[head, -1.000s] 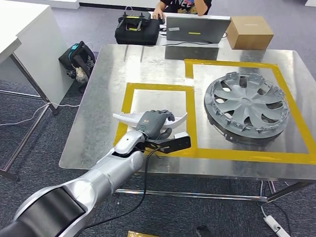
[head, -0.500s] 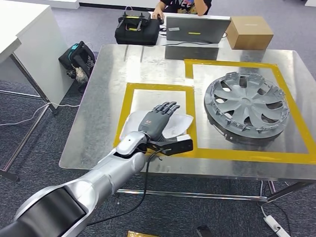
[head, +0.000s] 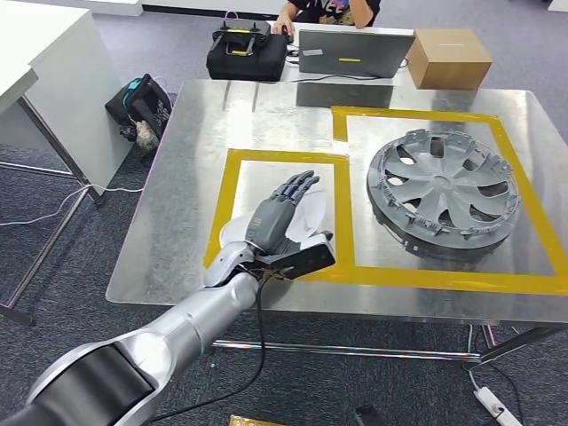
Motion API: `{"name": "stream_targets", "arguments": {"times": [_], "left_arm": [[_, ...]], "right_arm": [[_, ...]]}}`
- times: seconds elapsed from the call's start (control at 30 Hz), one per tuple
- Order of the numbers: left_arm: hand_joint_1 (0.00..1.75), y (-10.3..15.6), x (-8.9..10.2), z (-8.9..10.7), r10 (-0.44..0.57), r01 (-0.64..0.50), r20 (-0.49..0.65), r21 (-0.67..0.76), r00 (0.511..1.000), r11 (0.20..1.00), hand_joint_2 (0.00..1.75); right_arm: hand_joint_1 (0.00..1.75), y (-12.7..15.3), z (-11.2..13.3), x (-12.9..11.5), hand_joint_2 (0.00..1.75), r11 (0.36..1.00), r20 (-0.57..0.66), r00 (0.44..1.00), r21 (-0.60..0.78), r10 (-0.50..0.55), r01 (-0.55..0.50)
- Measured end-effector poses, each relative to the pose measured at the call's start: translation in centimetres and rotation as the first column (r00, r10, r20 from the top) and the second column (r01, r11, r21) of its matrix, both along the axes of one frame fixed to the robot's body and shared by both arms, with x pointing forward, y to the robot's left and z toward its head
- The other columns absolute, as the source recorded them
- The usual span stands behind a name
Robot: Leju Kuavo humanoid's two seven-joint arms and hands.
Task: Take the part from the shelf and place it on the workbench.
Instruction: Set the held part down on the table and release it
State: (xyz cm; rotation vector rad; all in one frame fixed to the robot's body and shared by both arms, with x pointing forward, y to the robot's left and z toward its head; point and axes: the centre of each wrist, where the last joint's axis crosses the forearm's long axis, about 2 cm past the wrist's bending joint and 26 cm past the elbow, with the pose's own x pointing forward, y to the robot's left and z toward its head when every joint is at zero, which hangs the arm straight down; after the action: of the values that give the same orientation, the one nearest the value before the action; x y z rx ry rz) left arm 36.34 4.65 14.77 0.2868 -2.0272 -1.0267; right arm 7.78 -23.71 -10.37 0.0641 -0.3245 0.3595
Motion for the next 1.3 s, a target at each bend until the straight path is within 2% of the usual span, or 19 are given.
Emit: {"name": "stream_targets", "arguments": {"times": [0.1, 0.33, 0.5, 0.63, 0.87, 1.03, 1.2, 1.3], "left_arm": [[0.0, -0.2, -0.2, 0.2, -0.021, 0.021, 0.009, -0.109, 1.0, 0.994, 0.0], [0.0, -0.5, -0.4, 0.6, -0.031, 0.033, 0.014, -0.239, 0.999, 0.971, 0.0], [0.0, -0.9, -1.2, 1.2, -0.092, 0.08, -0.008, -0.419, 0.996, 0.905, 0.0], [0.0, -0.7, -2.5, 1.7, -0.167, 0.145, 0.009, -0.544, 0.986, 0.827, 0.0], [0.0, 1.1, -4.9, 2.3, -0.221, 0.224, 0.09, -0.663, 0.971, 0.714, 0.0], [0.0, 4.2, -7.3, 3.0, -0.24, 0.278, 0.158, -0.728, 0.958, 0.627, 0.0], [0.0, 6.0, -8.6, 3.5, -0.265, 0.319, 0.196, -0.743, 0.944, 0.589, 0.0], [0.0, 7.2, -9.7, 2.7, -0.282, 0.321, 0.184, -0.745, 0.942, 0.585, 0.0]], "right_arm": [[0.0, 0.0, 0.0, -0.1, 0.0, 1.0, 0.005, 1.0, -0.001, -0.005, 0.005], [0.0, 0.0, 0.0, -0.3, 0.0, 1.0, 0.008, 1.0, -0.003, -0.014, 0.014], [0.0, 0.0, -0.1, -0.5, 0.0, 1.0, 0.015, 0.999, -0.005, -0.028, 0.028], [0.0, -0.1, -0.1, -0.8, 0.0, 0.999, 0.027, 0.998, -0.002, -0.05, 0.05], [0.0, -0.1, -0.2, -1.2, 0.0, 0.996, 0.034, 0.996, -0.002, -0.087, 0.087], [0.0, -0.3, -0.4, -2.3, 0.0, 0.991, 0.031, 0.991, -0.002, -0.131, 0.131], [0.0, -0.3, -0.4, -2.6, 0.0, 0.988, 0.033, 0.987, 0.0, -0.154, 0.154], [0.0, -0.4, -0.5, -2.7, 0.0, 0.983, 0.037, 0.982, 0.002, -0.184, 0.184]]}}
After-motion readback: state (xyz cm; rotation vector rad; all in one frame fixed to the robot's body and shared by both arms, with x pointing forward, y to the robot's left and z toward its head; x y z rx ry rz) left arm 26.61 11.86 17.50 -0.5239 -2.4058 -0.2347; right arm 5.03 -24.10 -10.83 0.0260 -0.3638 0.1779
